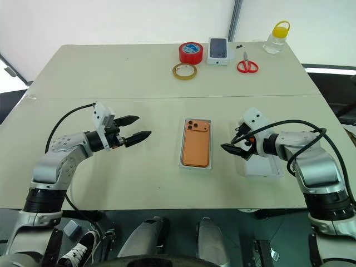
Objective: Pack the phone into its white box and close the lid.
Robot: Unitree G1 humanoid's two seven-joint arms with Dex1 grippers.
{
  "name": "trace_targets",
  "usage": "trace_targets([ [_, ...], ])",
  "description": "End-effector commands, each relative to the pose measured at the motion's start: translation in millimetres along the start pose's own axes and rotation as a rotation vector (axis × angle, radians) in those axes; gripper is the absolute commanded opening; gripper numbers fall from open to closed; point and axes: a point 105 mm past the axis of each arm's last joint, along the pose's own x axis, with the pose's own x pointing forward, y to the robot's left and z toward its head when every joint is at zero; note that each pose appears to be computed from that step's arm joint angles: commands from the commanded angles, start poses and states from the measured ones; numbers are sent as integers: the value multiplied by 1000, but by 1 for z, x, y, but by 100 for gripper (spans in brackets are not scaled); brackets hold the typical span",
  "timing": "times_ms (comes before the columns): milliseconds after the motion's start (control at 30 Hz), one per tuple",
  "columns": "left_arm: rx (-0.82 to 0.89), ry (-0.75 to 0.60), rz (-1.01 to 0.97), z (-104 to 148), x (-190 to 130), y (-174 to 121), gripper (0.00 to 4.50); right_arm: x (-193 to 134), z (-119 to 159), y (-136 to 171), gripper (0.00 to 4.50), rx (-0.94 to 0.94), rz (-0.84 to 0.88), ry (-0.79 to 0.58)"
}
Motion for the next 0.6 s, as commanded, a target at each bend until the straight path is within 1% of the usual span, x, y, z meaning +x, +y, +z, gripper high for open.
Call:
trace_targets([
  [33,99,-75,-50,18,-11,-5,448,-12,2,-1,447,61,-150,8],
  [133,158,-85,-83,17,-16,-10,448,-11,-12,12,447,18,-186,82],
  [200,151,-80,-123,13,-21,-14,448,-10,-18,20,447,56,-220,98],
  [233,166,-89,-129,13,-25,-15,448,-11,-23,28,447,32,-211,116],
  [333,208,-87,-127,11,-32,-14,448,-16,-32,37,447,52,-245,123],
  [500,208,-96,-130,11,-31,-17,448,-15,-25,33,447,112,-291,108],
  [600,212,-98,-137,10,-31,-20,448,-11,-23,24,447,153,-332,120],
])
